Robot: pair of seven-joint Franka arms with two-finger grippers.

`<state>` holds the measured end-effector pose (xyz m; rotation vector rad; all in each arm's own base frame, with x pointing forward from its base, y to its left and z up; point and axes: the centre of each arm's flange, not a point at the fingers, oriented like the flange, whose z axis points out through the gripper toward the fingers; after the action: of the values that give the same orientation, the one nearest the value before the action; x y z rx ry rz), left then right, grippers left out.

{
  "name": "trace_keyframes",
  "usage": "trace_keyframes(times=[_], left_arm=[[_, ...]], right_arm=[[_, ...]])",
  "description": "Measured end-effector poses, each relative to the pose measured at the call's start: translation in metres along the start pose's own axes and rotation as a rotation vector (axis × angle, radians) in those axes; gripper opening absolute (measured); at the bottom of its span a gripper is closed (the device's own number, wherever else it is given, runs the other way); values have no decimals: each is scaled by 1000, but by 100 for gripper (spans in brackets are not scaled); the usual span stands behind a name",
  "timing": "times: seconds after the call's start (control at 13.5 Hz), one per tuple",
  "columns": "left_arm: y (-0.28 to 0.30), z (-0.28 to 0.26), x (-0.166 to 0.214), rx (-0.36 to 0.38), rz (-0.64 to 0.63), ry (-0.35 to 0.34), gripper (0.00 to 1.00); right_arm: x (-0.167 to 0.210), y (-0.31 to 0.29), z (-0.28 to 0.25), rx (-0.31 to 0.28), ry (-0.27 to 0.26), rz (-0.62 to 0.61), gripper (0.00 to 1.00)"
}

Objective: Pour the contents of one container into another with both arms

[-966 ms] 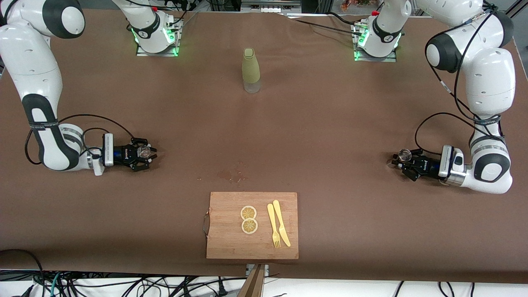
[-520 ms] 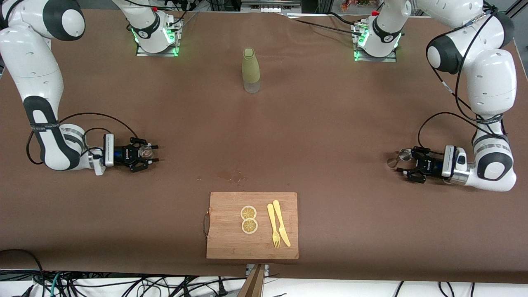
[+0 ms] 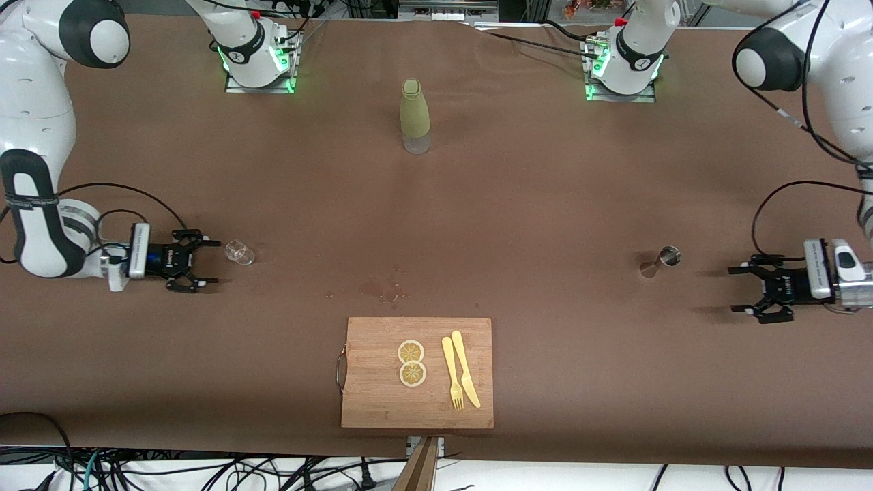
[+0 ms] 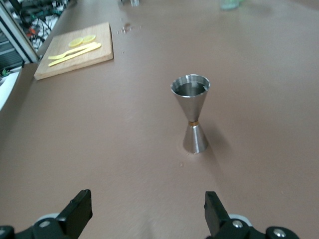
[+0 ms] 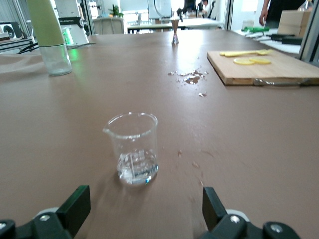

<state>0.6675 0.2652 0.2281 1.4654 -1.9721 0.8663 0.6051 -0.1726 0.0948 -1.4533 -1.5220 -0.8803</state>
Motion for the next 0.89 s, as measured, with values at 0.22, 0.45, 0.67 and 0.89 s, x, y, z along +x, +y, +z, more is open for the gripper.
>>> trace_keyframes(times=[0.22, 0.45, 0.67, 0.89], left_arm=[[-17, -41, 46, -44, -55, -130, 100], [-42, -71, 116, -81, -143, -298, 100], [-54, -93, 211, -87, -311, -455, 100], [-47, -105, 296, -36, -540, -608, 100]], right_arm=[[25, 13, -54, 7, -72, 108, 100], [75, 35, -100, -4, -160, 257, 100], [129, 53, -122, -24, -254, 427, 100], [195, 75, -116, -60, -351, 604, 100]])
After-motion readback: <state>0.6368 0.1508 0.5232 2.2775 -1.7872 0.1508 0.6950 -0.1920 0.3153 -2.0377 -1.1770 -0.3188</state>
